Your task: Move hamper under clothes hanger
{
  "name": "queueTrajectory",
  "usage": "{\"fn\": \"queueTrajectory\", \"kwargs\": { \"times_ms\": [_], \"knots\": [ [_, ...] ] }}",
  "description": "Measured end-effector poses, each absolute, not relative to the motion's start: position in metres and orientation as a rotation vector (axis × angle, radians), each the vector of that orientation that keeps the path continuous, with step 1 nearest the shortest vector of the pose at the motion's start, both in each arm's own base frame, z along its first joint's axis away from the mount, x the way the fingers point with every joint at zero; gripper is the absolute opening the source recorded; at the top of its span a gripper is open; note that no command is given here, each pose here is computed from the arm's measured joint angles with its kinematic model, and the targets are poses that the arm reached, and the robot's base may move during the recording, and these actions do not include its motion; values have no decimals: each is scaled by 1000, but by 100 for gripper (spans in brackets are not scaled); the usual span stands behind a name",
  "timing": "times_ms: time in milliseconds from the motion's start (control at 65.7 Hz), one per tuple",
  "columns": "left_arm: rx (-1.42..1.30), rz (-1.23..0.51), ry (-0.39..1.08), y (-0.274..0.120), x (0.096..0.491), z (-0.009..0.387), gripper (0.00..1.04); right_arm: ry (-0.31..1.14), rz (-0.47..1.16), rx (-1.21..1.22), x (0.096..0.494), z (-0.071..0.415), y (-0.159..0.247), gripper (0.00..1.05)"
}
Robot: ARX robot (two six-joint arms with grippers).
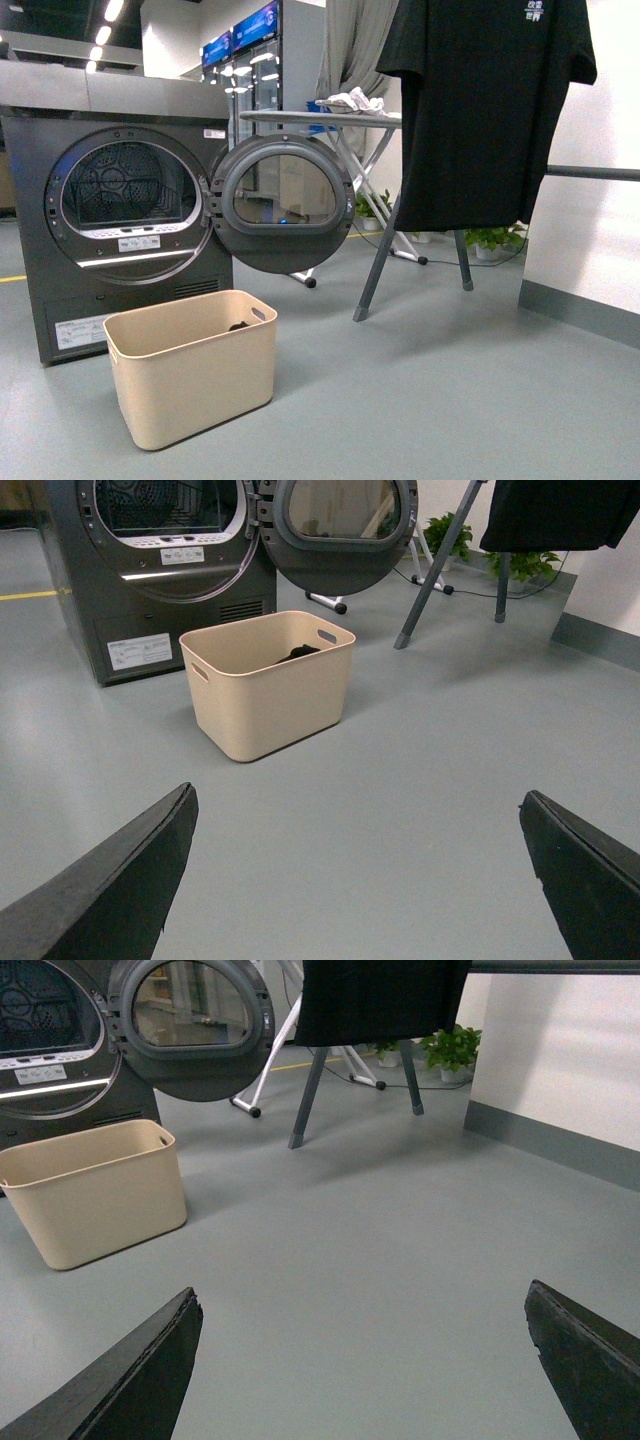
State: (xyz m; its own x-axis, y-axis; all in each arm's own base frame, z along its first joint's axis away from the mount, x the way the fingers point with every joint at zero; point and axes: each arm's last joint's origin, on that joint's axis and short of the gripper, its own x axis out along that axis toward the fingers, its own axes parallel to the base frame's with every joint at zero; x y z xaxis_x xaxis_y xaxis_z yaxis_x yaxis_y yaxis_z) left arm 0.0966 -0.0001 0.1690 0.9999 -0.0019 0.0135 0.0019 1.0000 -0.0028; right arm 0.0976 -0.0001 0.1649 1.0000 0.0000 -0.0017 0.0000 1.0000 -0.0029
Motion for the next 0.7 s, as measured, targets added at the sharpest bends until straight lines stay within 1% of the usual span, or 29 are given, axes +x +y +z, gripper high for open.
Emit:
{"fn": "queueTrajectory", "kwargs": {
  "times_ms": [700],
  "knots": [
    [-3,-2,-14,0,97,169,98,2,0,-3,98,165,0,97]
  ]
}}
